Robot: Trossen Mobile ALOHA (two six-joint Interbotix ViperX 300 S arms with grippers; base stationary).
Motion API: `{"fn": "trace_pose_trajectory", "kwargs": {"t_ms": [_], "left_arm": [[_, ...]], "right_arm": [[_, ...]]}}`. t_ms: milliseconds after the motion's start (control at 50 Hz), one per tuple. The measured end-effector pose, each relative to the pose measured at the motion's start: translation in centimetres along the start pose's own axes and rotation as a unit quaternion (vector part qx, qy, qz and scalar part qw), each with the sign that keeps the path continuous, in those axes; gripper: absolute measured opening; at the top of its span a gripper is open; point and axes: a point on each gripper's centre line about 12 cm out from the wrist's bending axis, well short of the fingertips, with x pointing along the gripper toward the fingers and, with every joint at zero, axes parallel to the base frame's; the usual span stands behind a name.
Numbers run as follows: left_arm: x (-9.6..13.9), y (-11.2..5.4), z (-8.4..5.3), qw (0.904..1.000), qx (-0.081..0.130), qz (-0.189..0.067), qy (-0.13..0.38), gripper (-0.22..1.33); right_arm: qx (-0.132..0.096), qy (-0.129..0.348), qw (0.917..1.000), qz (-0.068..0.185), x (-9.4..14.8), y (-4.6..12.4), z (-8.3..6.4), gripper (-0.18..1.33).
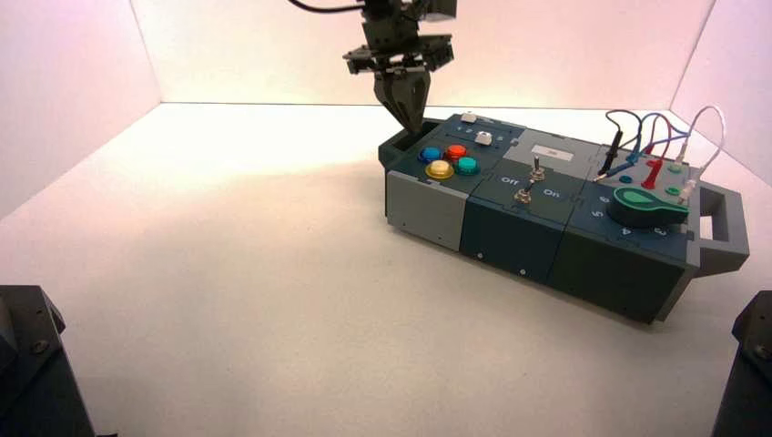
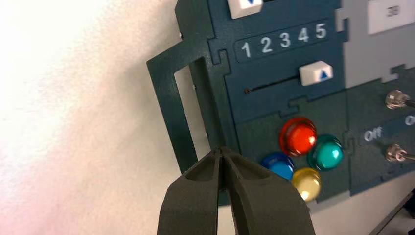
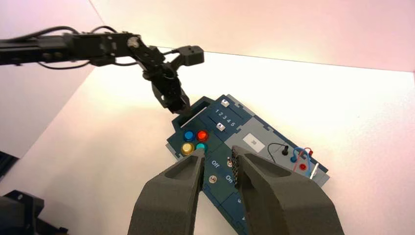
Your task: Turn the knob to position 5.
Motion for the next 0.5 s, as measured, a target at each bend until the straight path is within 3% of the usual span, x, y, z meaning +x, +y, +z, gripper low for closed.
{"fn": "trace_pose_trajectory", "kwargs": {"t_ms": [220,500], "left_arm": [[1.6,0.5,0.4,0.9998,-0.007,-0.007,0.02,-0.16],[1.8,1.6,-0.2,0.9987,-0.043,-0.011,0.026,-0.17]], "right_arm": [[0.001,0.0,1.0,0.001,0.0,0.0,0.0,0.66],[0.001,-0.001,1.0,0.002,-0.2,0.1,0.1,0.66]]}}
